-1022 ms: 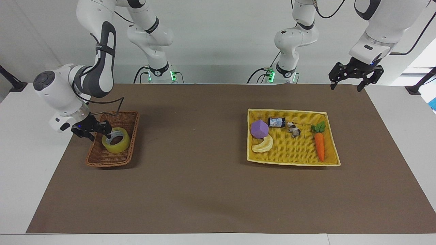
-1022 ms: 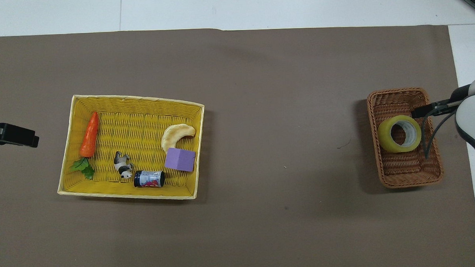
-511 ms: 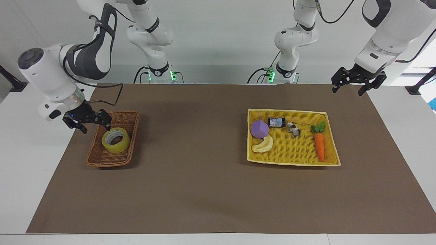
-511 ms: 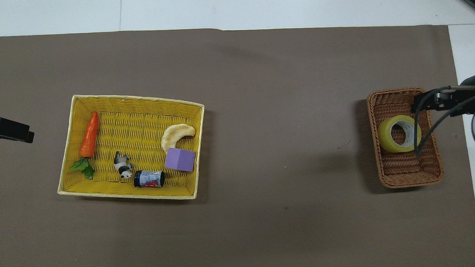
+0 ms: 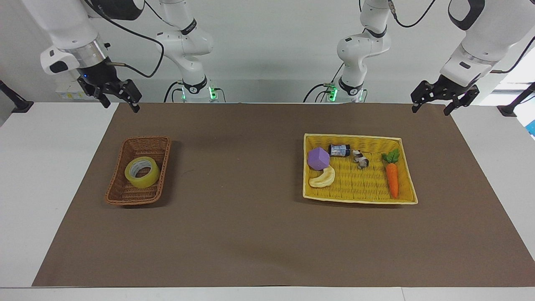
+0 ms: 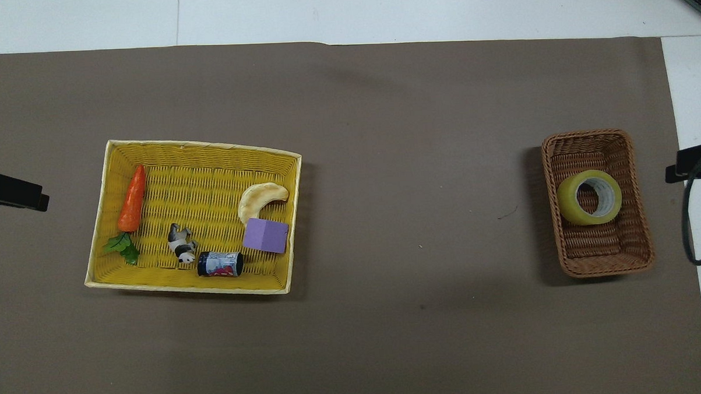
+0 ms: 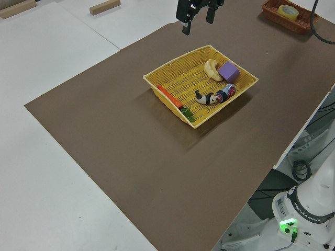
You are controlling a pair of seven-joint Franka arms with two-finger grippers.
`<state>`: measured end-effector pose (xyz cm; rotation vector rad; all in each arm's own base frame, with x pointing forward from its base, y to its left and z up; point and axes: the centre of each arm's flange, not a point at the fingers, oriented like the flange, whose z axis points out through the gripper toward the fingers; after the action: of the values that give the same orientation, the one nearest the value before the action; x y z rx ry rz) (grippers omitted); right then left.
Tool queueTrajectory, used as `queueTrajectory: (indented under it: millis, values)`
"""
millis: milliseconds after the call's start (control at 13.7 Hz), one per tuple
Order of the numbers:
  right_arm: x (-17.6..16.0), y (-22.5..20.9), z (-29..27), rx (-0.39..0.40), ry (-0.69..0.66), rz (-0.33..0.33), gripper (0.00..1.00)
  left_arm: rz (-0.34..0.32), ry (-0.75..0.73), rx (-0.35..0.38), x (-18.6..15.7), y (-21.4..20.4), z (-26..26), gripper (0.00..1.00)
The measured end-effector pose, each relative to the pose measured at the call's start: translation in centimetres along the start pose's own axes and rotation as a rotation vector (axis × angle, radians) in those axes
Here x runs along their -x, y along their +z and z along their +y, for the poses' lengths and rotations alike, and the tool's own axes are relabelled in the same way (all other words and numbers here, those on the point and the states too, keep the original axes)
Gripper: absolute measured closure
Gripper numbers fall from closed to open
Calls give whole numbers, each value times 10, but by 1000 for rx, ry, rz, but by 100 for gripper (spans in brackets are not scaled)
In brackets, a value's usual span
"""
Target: Move tape to another basket
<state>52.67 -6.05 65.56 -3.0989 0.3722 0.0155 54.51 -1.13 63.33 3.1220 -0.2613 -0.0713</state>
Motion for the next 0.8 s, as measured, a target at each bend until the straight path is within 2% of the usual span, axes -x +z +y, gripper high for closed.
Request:
queueTrajectory:
  millis: [365,803]
  values:
    - [14,-17,24,15,19,-29,0,0,20,-1,-1,0,10,0]
    - [25,-4,57,6,8,-60,0,0,13,0,-1,0,4,0]
